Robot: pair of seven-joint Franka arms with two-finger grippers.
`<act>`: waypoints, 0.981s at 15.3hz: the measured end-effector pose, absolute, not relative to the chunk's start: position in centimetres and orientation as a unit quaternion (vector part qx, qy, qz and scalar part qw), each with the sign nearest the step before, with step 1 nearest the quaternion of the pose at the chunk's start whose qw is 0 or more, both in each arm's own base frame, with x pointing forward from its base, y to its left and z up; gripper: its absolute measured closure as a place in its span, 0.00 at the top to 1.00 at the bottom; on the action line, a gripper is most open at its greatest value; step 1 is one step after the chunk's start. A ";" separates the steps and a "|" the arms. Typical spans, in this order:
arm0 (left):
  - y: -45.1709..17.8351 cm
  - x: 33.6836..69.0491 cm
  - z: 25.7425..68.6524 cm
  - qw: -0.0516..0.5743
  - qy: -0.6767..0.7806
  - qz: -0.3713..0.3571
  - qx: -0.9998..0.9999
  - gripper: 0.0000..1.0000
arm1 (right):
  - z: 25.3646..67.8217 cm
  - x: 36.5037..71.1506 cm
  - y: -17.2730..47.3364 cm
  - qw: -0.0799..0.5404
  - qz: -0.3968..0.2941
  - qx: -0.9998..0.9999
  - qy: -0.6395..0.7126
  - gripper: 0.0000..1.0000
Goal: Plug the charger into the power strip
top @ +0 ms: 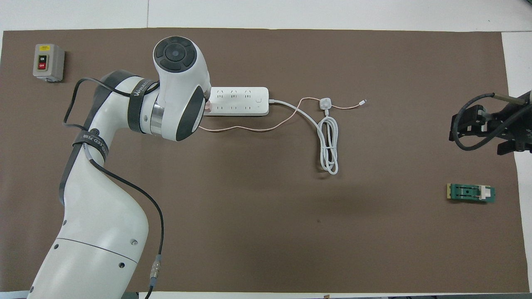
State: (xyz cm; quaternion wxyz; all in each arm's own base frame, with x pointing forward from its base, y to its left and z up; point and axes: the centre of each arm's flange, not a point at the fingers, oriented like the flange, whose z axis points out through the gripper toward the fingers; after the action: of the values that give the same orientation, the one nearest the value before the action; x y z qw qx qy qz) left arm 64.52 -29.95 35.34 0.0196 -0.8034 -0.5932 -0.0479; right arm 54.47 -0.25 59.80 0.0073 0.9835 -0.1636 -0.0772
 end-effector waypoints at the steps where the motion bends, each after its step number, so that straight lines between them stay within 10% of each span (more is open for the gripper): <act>1: -29.9 64.5 35.3 0.019 -0.591 -0.048 -0.805 0.32 | 59.8 54.5 -0.2 0.007 -0.077 0.983 -0.164 1.00; 15: -28.5 64.7 34.9 -0.010 -0.612 -0.021 -0.791 0.32 | 59.8 54.5 -0.2 0.007 -0.077 0.983 -0.164 1.00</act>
State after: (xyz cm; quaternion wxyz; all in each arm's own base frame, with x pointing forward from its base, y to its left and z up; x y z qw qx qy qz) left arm 64.69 -28.50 34.95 -0.0096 -0.7906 -0.6119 -0.0206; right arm 54.47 -0.25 59.80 0.0073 0.9835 -0.1636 -0.0772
